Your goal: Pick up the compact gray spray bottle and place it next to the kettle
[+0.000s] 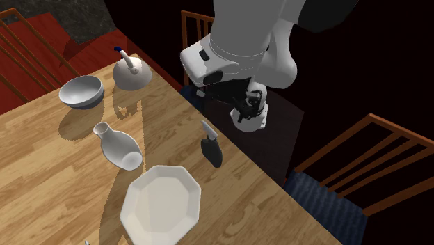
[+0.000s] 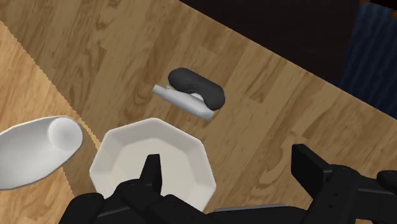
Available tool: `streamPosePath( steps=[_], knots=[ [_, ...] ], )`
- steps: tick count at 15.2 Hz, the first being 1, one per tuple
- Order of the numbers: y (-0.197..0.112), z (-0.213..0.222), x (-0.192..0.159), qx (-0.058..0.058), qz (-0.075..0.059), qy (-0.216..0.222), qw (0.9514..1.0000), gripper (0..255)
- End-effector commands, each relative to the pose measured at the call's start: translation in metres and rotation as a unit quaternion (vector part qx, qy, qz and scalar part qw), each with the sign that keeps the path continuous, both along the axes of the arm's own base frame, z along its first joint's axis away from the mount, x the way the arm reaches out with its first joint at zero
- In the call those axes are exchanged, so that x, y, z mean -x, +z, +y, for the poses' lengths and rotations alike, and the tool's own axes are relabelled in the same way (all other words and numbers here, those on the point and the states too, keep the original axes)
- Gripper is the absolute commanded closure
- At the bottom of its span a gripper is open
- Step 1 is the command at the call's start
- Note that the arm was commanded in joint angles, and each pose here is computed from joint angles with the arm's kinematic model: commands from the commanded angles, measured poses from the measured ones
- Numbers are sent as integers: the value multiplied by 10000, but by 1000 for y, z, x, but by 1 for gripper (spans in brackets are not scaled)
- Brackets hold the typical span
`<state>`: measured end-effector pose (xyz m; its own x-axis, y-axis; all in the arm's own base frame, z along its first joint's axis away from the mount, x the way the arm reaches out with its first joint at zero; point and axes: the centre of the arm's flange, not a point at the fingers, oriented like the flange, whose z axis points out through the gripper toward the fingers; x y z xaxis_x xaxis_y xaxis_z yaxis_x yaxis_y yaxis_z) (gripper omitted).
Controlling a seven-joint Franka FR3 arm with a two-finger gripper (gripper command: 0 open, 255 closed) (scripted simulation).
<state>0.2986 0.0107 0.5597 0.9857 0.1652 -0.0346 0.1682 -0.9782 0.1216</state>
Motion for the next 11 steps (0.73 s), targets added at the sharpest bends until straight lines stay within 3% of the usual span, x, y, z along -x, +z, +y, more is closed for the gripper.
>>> streamPosePath(
  steps=[1, 3, 5, 7, 9, 11],
  knots=[
    [0, 0, 0, 0, 0, 0, 10000, 0],
    [-26, -6, 3, -54, 61, 1031, 9946, 0],
    [-52, -11, 4, -108, 122, 2051, 9786, 0],
    [-78, -17, 5, -160, 181, 3049, 9521, 0],
    [-102, -23, 5, -208, 235, 3965, 9175, 0],
    [-113, -23, 5, -208, 235, 3965, 9175, 0]
  ],
)
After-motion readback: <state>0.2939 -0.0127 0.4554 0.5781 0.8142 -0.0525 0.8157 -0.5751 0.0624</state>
